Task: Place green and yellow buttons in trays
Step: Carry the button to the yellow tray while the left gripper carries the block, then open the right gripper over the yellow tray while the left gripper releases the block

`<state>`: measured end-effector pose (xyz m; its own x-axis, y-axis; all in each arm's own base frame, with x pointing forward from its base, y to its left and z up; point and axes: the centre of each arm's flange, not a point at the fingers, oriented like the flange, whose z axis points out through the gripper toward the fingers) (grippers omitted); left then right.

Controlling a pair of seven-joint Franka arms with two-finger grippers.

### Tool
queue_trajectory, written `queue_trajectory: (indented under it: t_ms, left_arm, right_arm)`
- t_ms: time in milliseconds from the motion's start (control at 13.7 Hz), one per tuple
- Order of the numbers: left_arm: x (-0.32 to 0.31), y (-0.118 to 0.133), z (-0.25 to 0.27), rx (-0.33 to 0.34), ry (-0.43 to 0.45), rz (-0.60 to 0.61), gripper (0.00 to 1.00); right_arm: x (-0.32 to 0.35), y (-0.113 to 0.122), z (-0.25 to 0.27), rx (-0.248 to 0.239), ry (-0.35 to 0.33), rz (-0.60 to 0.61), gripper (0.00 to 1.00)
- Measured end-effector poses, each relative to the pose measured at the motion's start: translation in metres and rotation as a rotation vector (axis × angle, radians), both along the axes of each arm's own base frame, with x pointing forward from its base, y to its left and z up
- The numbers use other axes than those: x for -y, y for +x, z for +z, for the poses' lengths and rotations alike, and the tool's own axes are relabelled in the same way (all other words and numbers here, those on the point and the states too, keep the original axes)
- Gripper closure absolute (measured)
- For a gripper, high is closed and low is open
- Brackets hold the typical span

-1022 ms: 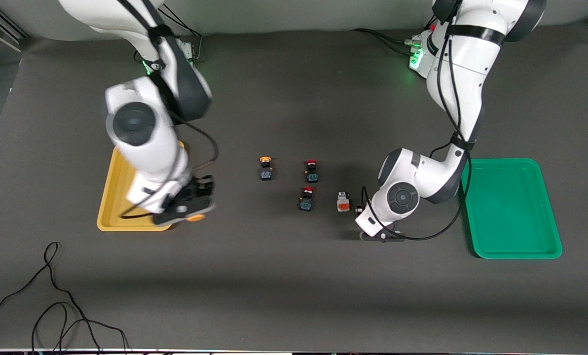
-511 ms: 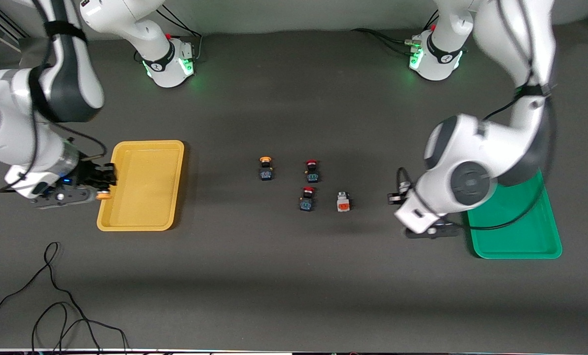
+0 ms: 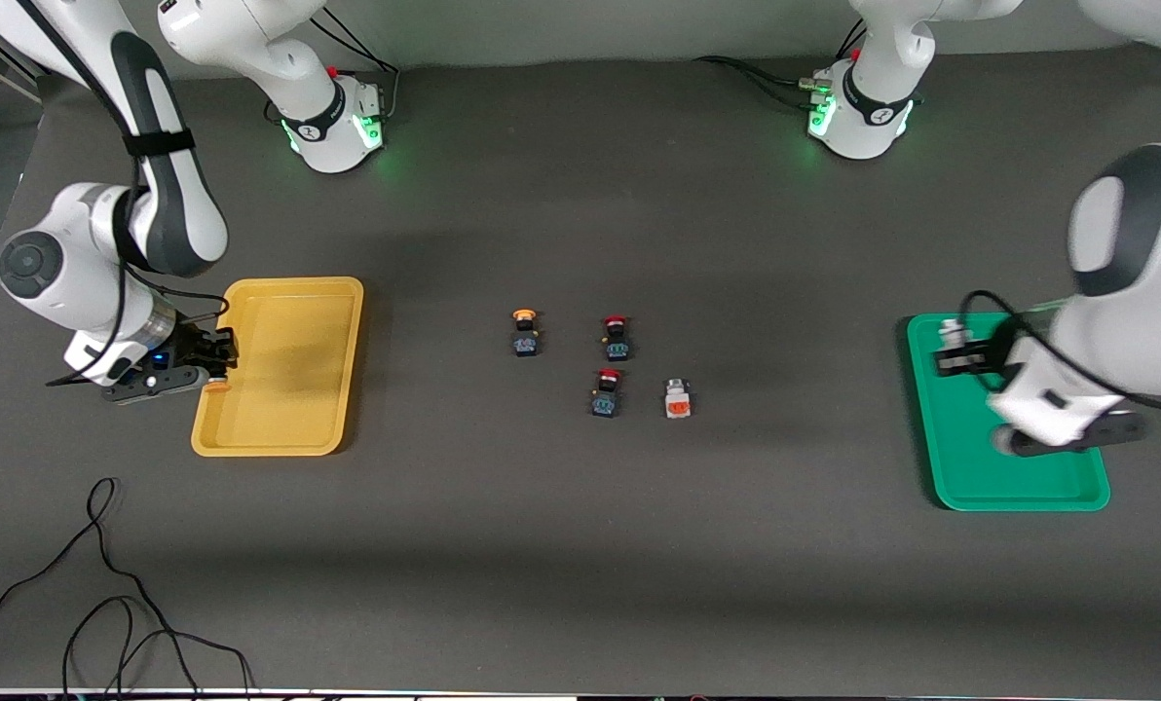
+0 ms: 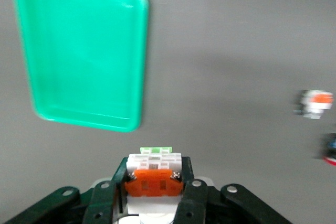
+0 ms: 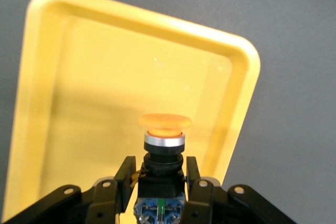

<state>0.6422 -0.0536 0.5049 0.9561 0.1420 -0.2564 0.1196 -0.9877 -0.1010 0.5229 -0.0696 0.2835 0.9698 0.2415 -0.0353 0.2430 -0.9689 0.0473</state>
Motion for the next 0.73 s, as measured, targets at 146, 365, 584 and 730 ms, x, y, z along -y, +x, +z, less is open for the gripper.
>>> queue_trajectory:
  t_ms: [146, 365, 584, 730]
  left_arm:
    - [-0.041, 0.001, -0.005, -0.018, 0.008, -0.044, 0.59]
    - [-0.100, 0.002, -0.023, -0.021, -0.021, -0.086, 0.59]
    - [-0.157, -0.002, -0.081, 0.005, -0.046, -0.118, 0.59]
    - [-0.194, -0.012, -0.125, 0.035, -0.062, -0.147, 0.59]
  right_arm:
    - [0.013, -0.001, -0.033, -0.002, 0.038, 0.029, 0.56]
    - [0.022, -0.003, -0.076, -0.018, 0.059, 0.054, 0.56]
    - [0.023, 0.003, -0.085, -0.025, 0.043, 0.062, 0.53]
    - [0.023, 0.008, -0.080, -0.011, 0.045, 0.060, 0.36]
